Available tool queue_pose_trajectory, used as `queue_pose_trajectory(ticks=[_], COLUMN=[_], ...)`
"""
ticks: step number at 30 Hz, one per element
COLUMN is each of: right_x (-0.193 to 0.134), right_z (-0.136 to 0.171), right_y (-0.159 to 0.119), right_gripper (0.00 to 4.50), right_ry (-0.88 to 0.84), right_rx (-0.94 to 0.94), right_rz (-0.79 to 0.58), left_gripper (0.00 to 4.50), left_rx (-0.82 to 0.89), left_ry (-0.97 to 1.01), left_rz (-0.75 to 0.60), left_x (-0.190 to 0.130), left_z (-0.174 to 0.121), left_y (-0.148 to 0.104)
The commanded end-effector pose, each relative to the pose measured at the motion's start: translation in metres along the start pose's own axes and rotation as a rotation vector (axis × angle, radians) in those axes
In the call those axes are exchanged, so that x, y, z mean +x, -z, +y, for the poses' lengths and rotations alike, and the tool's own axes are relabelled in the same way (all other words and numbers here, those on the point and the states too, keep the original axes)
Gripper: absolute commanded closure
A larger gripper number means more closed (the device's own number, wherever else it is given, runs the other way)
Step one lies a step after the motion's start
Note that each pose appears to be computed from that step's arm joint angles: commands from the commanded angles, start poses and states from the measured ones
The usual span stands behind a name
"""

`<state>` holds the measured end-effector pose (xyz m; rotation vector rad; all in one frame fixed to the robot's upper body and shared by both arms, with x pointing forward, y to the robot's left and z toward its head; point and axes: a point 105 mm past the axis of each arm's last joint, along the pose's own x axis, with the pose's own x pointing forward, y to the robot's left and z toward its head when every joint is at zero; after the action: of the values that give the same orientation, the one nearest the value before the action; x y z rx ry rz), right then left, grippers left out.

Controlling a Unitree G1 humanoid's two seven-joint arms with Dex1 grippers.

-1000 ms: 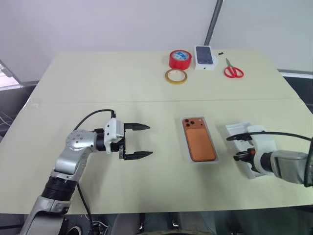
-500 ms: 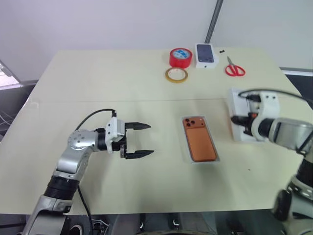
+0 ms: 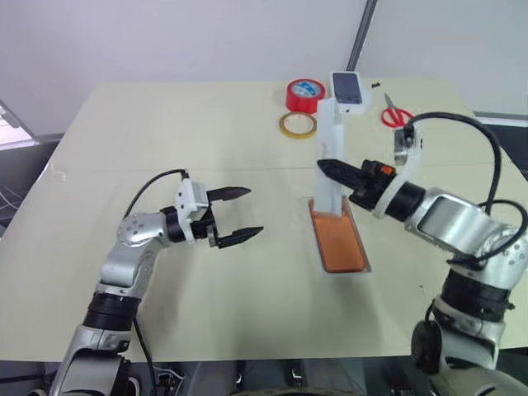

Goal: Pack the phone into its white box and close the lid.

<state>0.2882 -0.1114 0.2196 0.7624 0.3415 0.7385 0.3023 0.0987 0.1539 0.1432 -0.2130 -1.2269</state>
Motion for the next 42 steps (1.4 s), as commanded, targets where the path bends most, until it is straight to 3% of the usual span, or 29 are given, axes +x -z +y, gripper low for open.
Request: queue_pose_trajectory(ticks=[1, 4, 10, 15, 18, 25, 26, 32, 36, 39, 42], right_x=[0.001, -0.003, -0.017, -0.021, -0.02, -0.014, -0.013, -0.016, -0.012, -0.012, -0.014], right_z=[0.026, 0.041, 0.019, 0.006, 0.002, -0.011, -0.013, -0.028, -0.046, -0.053, -0.06], right_y=[0.008, 0.029, 0.065, 0.071, 0.07, 0.07, 0.069, 0.071, 0.056, 0.048, 0.037], right_gripper=[4.45, 4.45, 4.45, 4.45, 4.5, 4.5, 4.5, 4.5, 4.5, 3.59, 2.05], right_ry=[-0.133, -0.243, -0.202, -0.187, -0.185, -0.163, -0.152, -0.053, 0.036, 0.068, 0.098], right_rx=[0.038, 0.051, 0.075, 0.097, 0.114, 0.161, 0.165, 0.125, 0.128, 0.115, 0.093], right_rz=[-0.024, 0.008, 0.168, 0.235, 0.243, 0.264, 0.268, 0.341, 0.288, 0.275, 0.237], left_gripper=[0.0, 0.0, 0.0, 0.0, 0.84, 4.13, 4.32, 4.32, 4.32, 4.5, 4.5], left_rx=[0.023, 0.002, -0.014, -0.05, -0.097, -0.116, -0.11, -0.083, -0.086, -0.097, -0.099], left_ry=[-0.043, -0.068, -0.064, -0.035, -0.006, 0.006, 0.01, -0.031, -0.042, -0.036, -0.015], left_rz=[-0.065, -0.084, -0.088, -0.073, -0.068, -0.067, -0.066, -0.053, -0.077, -0.09, -0.086], left_x=[0.004, 0.004, 0.005, 0.003, 0.002, 0.013, 0.017, 0.043, 0.056, 0.066, 0.074], left_z=[0.006, 0.009, 0.004, -0.005, -0.011, -0.028, -0.031, -0.029, -0.026, -0.026, -0.029], left_y=[-0.02, -0.025, -0.027, -0.023, -0.018, -0.007, -0.005, 0.007, 0.007, 0.008, 0.012])
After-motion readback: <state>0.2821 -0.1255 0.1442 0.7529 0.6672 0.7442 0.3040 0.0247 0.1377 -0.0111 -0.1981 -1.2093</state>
